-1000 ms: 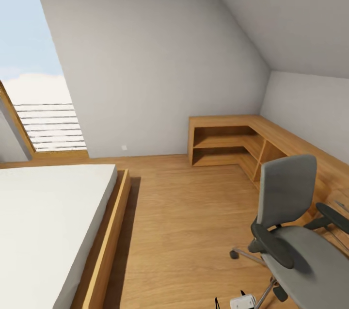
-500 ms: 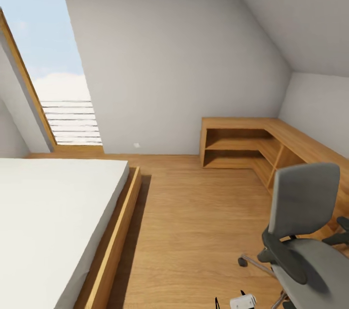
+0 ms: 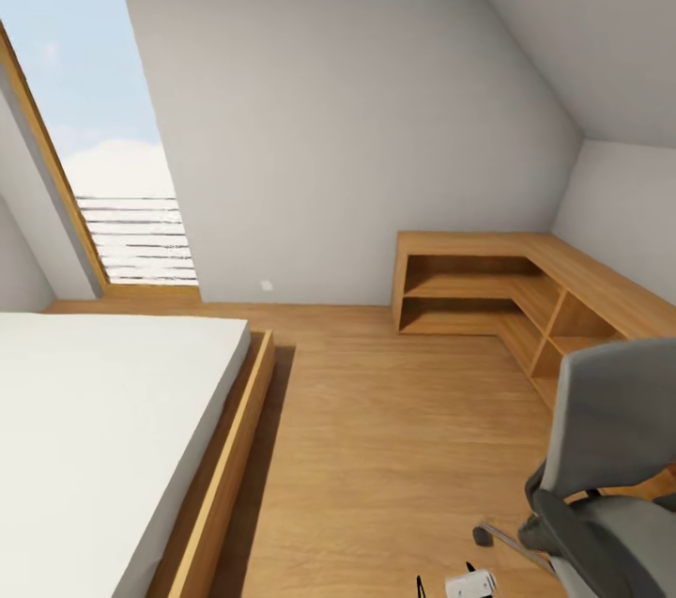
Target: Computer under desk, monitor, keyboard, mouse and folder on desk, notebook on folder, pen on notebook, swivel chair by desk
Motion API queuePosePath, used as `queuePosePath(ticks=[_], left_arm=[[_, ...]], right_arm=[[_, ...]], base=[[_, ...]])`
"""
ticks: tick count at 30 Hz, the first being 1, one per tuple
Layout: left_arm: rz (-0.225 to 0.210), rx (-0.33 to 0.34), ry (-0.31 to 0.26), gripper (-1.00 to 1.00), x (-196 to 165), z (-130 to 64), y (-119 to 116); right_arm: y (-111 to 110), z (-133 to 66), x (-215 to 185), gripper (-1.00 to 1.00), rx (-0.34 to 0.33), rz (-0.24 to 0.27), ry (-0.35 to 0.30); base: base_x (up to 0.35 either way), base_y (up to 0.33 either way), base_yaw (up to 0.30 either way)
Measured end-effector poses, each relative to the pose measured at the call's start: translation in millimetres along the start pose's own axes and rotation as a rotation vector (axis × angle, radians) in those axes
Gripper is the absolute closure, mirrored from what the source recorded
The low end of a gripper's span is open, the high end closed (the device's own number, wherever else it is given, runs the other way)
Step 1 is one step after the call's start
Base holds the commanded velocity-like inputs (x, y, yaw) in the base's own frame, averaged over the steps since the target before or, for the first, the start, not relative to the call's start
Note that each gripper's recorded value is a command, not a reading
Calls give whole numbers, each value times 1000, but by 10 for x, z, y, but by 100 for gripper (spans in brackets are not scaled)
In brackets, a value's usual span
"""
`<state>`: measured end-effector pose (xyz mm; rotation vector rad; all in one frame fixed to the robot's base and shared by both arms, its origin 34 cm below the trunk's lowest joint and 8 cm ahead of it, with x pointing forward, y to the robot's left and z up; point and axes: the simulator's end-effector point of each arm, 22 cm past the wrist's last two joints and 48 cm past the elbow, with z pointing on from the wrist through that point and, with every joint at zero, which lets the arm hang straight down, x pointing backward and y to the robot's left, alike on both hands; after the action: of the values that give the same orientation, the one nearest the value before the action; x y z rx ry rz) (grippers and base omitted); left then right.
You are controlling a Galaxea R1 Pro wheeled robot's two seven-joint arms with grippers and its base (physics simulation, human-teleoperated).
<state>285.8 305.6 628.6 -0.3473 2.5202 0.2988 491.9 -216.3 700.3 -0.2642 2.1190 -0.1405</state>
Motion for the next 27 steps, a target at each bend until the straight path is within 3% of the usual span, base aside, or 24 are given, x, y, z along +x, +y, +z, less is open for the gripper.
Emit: queuePosePath(ticks=[27], left_arm=[[0,1,0,-100,0,0,-2]], right_arm=[[0,0,0,-100,0,0,0]], base=[[325,0,0]])
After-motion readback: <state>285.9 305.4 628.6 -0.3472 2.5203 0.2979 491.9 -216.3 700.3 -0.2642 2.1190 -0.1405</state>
